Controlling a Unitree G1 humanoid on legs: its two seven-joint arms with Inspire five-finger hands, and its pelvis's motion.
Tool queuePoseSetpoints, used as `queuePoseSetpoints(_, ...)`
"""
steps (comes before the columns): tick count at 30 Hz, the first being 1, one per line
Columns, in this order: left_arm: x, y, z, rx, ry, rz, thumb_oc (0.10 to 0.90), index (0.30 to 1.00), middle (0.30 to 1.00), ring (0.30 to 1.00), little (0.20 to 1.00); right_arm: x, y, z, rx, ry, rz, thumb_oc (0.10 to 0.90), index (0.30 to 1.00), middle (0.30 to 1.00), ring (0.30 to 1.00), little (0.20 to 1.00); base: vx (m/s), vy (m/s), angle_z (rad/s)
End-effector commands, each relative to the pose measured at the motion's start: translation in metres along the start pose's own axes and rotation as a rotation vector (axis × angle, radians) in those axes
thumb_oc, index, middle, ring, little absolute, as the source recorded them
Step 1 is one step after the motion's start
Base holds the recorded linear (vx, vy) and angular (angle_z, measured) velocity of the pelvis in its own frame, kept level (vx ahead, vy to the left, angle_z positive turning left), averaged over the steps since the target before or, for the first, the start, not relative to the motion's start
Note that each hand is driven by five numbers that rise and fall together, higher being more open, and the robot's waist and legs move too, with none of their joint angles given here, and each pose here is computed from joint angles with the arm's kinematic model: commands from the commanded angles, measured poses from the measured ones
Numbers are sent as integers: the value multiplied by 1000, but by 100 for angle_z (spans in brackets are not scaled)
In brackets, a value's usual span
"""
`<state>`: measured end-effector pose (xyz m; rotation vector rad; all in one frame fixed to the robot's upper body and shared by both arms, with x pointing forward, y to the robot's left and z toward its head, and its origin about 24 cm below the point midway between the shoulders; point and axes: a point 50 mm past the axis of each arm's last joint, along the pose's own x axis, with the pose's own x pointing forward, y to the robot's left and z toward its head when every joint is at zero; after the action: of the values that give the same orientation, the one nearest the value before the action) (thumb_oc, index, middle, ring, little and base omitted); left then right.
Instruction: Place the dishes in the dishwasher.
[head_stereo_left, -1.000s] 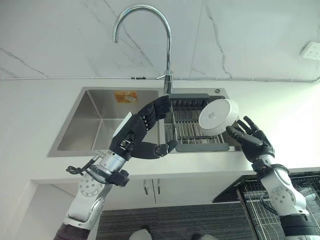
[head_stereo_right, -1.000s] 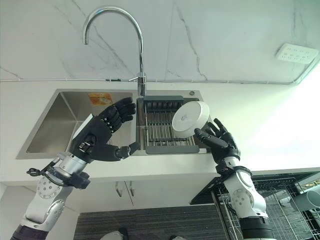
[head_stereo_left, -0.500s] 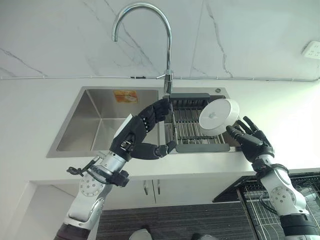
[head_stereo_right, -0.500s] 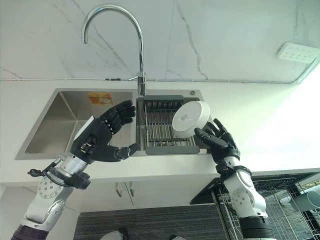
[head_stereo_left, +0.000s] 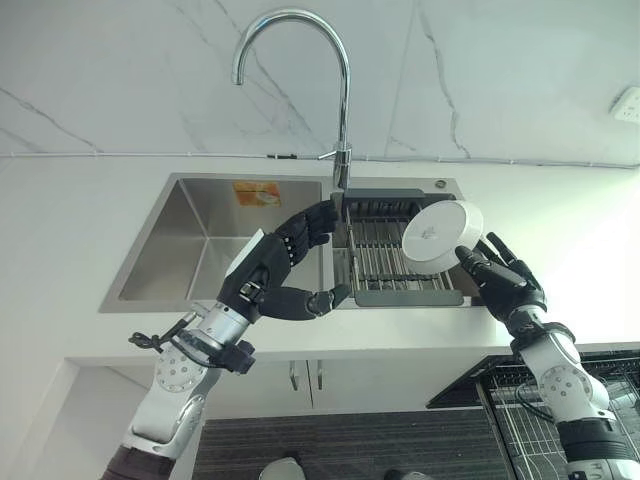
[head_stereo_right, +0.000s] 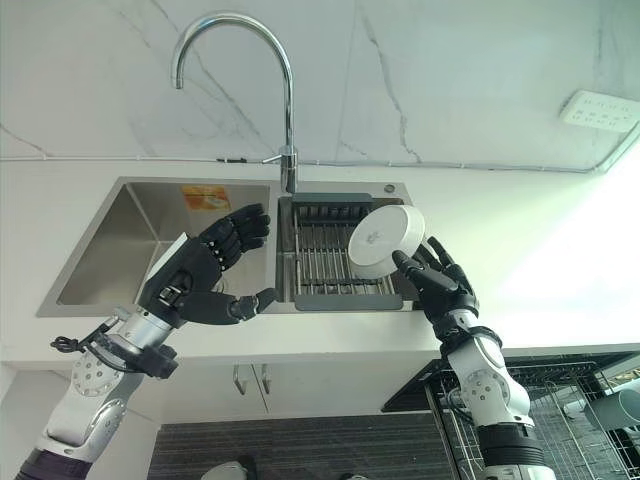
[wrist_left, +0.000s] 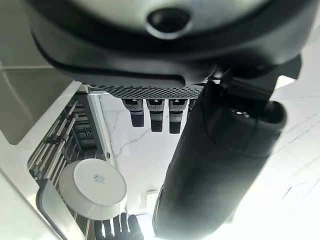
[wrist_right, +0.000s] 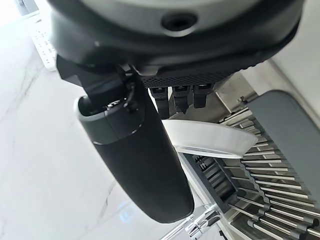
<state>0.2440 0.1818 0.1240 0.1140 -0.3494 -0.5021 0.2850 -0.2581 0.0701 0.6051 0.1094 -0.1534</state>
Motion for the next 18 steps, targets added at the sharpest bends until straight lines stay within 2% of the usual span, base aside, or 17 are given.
queuePoseSetpoints(1, 20, -4, 39, 36, -228, -40, 800, 900, 900, 900, 900, 14, 26, 61, 29, -212, 112, 800, 900, 900, 900, 900, -1, 16, 4)
queuePoseSetpoints(18, 25, -2, 38, 31, -206, -35, 800, 900, 900, 900, 900, 29, 20, 75, 22, -169, 71, 800, 900, 900, 900, 900, -1, 1, 1)
